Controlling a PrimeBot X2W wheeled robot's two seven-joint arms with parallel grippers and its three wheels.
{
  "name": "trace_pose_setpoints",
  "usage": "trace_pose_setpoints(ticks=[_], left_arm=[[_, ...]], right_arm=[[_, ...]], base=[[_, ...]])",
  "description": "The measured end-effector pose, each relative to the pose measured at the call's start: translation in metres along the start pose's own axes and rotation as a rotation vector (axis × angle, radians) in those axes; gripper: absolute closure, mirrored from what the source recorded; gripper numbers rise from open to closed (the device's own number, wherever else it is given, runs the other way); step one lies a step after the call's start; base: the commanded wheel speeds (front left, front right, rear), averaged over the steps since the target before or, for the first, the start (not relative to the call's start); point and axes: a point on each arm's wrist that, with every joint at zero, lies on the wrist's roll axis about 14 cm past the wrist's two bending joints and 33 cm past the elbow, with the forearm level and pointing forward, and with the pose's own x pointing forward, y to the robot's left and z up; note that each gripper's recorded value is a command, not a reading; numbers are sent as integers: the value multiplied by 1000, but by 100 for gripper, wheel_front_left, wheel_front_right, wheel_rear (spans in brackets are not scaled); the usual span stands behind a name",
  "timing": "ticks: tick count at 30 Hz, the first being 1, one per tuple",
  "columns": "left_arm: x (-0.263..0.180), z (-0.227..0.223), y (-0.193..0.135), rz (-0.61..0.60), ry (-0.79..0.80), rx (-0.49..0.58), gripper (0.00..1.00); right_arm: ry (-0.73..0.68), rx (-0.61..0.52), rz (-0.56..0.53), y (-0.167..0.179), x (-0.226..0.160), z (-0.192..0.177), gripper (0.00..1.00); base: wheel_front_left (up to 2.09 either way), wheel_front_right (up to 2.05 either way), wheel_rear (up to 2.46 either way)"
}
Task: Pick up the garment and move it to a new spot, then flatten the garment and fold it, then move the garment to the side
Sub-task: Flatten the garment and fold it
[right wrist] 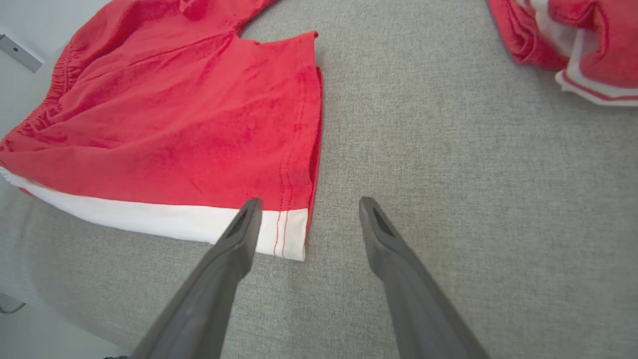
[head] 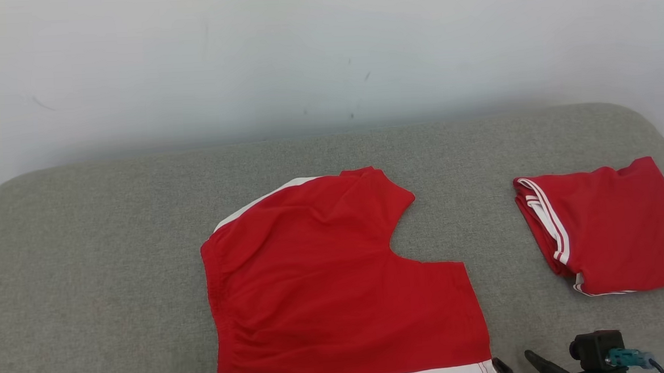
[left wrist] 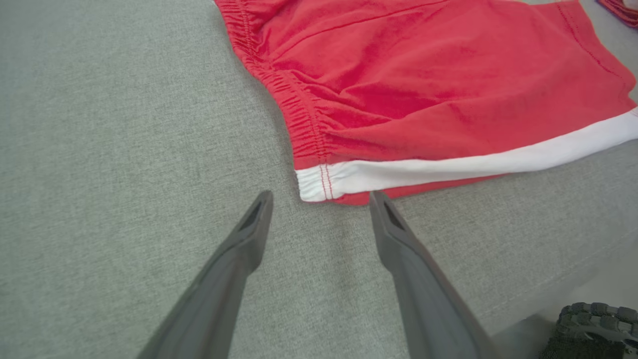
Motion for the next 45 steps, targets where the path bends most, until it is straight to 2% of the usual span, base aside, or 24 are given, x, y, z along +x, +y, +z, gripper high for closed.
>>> trace_pose_setpoints(ticks=[10, 18, 25, 26, 27, 28, 29, 38, 45], left_arm=[[15, -5, 0, -17, 55, -41, 0], [26, -12, 0, -26, 102, -43, 0], [33, -3, -6, -48, 75, -29, 0], [33, -4, -7, -53, 80, -26, 10], [34, -7, -7, -54, 89, -25, 59], [34, -9, -7, -52, 90, -26, 100], [34, -10, -7, -52, 94, -27, 100], [35, -14, -9, -57, 91, -31, 100], [35, -14, -9, -57, 71, -34, 100]], right_arm=[[139, 8, 23, 11, 7, -28, 0], [179, 11, 21, 15, 15, -33, 0], [202, 15, 19, 15, 16, -39, 0], [203, 14, 19, 15, 16, -39, 0], [201, 13, 20, 16, 17, -38, 11], [198, 12, 20, 16, 18, -37, 57], [197, 12, 20, 16, 18, -36, 99], [205, 20, 15, 14, 20, -38, 100], [126, 25, -18, -2, 21, -17, 100]], base=[[0, 0, 0], [0, 0, 0], [0, 0, 0], [0, 0, 0], [0, 0, 0], [0, 0, 0], [0, 0, 0], [0, 0, 0], [0, 0, 0]])
